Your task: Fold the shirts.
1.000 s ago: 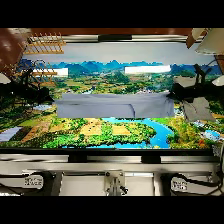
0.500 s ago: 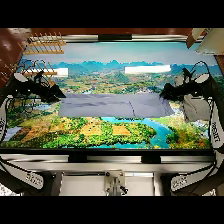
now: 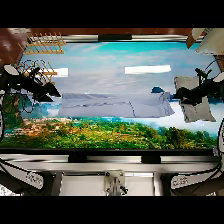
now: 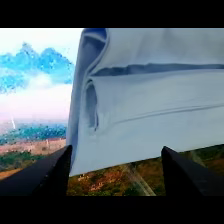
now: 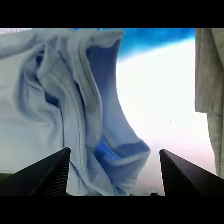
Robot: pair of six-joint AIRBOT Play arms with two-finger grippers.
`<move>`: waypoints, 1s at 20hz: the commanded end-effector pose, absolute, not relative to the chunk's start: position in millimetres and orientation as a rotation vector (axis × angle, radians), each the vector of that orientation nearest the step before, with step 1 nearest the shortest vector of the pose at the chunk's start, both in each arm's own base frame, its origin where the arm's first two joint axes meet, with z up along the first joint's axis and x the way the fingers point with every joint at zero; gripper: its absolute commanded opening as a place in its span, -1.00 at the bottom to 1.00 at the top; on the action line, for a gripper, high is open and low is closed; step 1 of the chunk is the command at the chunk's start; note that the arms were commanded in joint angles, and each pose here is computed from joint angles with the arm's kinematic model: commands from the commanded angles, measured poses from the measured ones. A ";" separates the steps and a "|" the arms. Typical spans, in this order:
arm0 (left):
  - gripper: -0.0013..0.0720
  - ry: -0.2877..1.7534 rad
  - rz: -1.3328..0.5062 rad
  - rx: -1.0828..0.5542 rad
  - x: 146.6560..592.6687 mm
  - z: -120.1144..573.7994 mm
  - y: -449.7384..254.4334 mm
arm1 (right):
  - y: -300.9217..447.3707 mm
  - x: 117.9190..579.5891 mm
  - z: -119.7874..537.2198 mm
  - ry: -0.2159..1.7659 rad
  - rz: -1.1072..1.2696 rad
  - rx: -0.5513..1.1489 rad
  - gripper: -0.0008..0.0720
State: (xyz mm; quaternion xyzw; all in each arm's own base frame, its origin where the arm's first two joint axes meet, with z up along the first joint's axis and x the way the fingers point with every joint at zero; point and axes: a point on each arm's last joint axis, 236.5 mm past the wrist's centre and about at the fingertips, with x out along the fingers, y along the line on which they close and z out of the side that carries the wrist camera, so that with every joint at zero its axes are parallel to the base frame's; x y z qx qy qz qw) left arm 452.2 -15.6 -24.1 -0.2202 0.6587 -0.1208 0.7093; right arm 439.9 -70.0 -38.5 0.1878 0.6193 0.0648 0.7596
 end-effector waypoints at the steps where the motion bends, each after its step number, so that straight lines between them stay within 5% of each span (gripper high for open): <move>1: 0.80 1.463 -0.293 -0.444 444.7 -3.3 -22.8 | -48.5 432.2 -54.9 1.409 0.252 0.521 0.83; 11: 0.80 1.478 -0.406 -0.336 437.5 4.7 -85.0 | -11.2 439.4 -107.2 1.503 0.245 0.430 0.82; 12: 0.80 1.481 -0.421 -0.323 435.9 4.7 -93.0 | -7.0 437.5 -107.0 1.514 0.252 0.426 0.63; 14: 0.80 1.481 -0.454 -0.292 433.7 4.6 -112.6 | 3.6 430.6 -102.6 1.543 0.280 0.441 -0.40; 15: 0.80 1.473 -0.477 -0.280 433.5 5.5 -125.7 | 6.0 426.7 -97.4 1.555 0.289 0.450 -0.64; 20: 0.41 1.457 -0.613 -0.209 415.5 6.8 -211.0 | 13.0 428.5 -9.2 1.404 0.312 0.420 -0.76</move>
